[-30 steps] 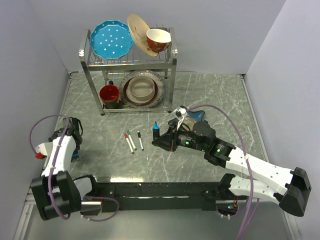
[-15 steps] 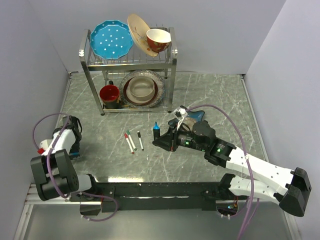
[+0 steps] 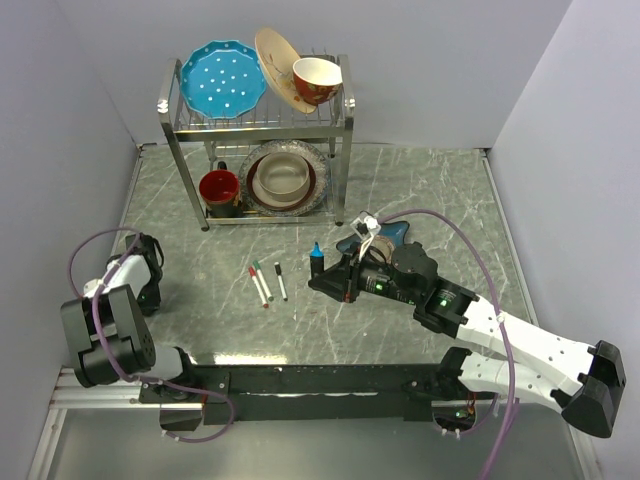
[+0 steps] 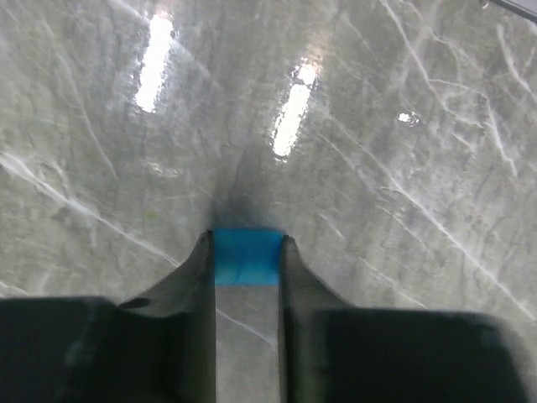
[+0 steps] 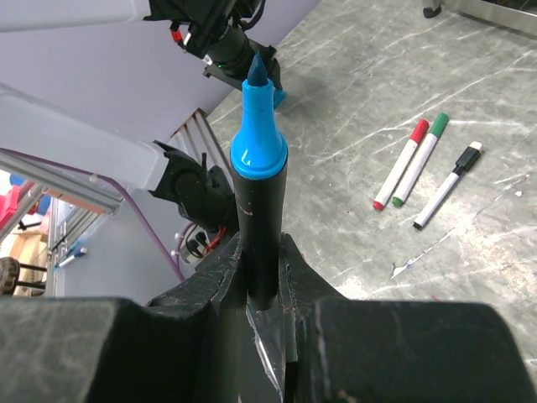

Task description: Insert the pens into the pen caps

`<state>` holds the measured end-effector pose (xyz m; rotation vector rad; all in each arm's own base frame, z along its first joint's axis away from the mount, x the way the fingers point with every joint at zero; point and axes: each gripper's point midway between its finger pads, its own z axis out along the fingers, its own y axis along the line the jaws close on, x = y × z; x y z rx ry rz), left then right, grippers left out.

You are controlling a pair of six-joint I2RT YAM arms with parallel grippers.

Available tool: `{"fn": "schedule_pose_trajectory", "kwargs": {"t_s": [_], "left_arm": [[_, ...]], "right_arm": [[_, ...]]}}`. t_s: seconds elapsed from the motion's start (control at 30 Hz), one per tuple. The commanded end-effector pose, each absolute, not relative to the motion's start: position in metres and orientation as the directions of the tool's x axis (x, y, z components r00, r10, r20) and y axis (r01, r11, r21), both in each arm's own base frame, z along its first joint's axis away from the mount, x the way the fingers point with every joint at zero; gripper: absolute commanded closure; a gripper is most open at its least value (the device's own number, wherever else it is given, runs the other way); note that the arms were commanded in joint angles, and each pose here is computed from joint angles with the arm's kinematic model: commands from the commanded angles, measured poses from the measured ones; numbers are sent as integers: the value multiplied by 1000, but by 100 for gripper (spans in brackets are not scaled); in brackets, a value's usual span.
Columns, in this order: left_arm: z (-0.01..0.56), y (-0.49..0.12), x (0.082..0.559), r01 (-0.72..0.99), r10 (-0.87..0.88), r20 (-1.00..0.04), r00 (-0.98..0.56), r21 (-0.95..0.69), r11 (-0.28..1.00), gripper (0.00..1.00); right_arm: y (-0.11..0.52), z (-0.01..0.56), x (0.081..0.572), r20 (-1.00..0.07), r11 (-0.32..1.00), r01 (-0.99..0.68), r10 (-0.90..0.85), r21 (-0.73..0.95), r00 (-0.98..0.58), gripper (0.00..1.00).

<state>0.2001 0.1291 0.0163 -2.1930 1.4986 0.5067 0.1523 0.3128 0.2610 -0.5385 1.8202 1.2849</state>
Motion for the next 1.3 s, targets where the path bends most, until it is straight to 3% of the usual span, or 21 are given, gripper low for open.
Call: {"fn": "schedule_pose_trajectory", "kwargs": {"t_s": [0.0, 0.17, 0.27, 0.73, 0.83, 1.0, 1.03, 1.13, 1.27], "left_arm": [[-2, 94, 215, -927, -868, -327, 373, -168, -335, 96], [2, 55, 227, -917, -911, -163, 378, -200, -345, 99], [13, 26, 243, -917, -927, -127, 353, -244, -316, 99], [22, -59, 286, -950, -955, -130, 267, -204, -238, 99], [19, -64, 283, -965, -957, -178, 230, -172, -200, 99], [20, -58, 273, -982, -951, -260, 168, -126, -139, 71], [22, -57, 274, -984, -949, -275, 154, -133, -121, 60], [33, -49, 273, -987, -932, -343, 114, -148, -66, 42], [51, -43, 273, -984, -915, -403, 24, -173, 50, 27]], "right_arm": [[310, 282, 157, -844, 374, -760, 163, 532, -511, 100], [306, 283, 157, -849, 385, -759, 170, 524, -500, 100], [303, 284, 157, -852, 393, -758, 173, 520, -494, 100], [289, 289, 160, -881, 449, -761, 161, 468, -446, 100], [287, 287, 160, -884, 457, -761, 159, 460, -439, 100], [281, 288, 162, -889, 476, -754, 172, 453, -425, 97], [280, 286, 162, -891, 479, -755, 168, 449, -422, 97], [277, 288, 161, -892, 481, -754, 179, 447, -415, 98], [277, 290, 160, -893, 479, -756, 183, 447, -412, 98]]}}
